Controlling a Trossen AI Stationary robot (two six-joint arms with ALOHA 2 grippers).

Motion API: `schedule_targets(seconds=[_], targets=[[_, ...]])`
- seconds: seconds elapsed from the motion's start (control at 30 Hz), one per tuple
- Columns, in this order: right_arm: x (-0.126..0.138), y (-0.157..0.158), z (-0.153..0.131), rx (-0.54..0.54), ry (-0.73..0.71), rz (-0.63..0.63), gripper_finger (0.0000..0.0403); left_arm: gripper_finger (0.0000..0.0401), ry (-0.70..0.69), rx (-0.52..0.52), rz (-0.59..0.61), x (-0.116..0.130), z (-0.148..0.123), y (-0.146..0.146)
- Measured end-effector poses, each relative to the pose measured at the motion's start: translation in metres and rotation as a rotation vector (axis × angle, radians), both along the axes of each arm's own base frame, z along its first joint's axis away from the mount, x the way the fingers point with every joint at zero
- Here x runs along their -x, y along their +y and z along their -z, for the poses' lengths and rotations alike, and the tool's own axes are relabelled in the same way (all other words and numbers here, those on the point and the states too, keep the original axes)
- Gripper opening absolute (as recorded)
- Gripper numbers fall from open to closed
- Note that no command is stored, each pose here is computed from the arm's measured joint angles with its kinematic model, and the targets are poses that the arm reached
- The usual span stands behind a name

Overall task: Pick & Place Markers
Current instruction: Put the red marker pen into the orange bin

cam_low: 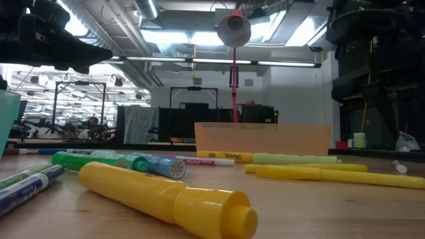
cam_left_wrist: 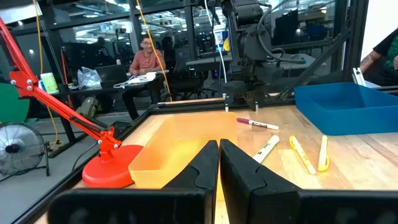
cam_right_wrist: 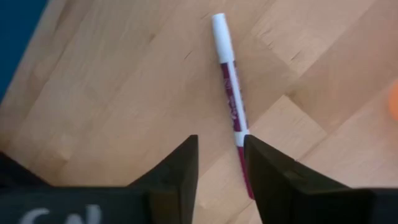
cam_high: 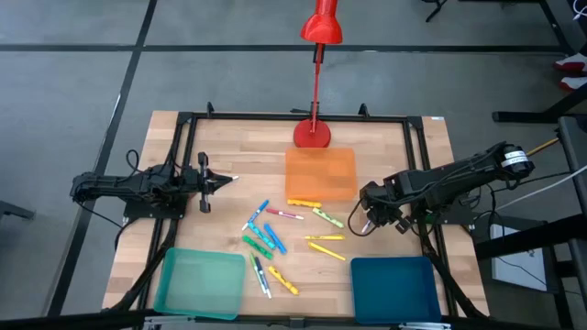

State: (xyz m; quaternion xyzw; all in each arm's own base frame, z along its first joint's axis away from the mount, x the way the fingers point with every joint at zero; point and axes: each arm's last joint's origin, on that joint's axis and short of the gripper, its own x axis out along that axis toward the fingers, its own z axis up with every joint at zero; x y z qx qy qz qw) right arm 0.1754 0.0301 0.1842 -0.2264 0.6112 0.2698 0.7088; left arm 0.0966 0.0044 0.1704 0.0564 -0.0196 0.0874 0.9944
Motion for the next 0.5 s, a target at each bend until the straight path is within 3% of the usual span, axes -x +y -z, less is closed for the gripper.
schedule_targets(seconds=[0.5], targets=[[0.005, -0.003, 0.017, 0.057, -0.006, 0.014, 0.0155, 0.001, 0.0, 0.0, 0.0, 0.0, 0.0, 0.0]])
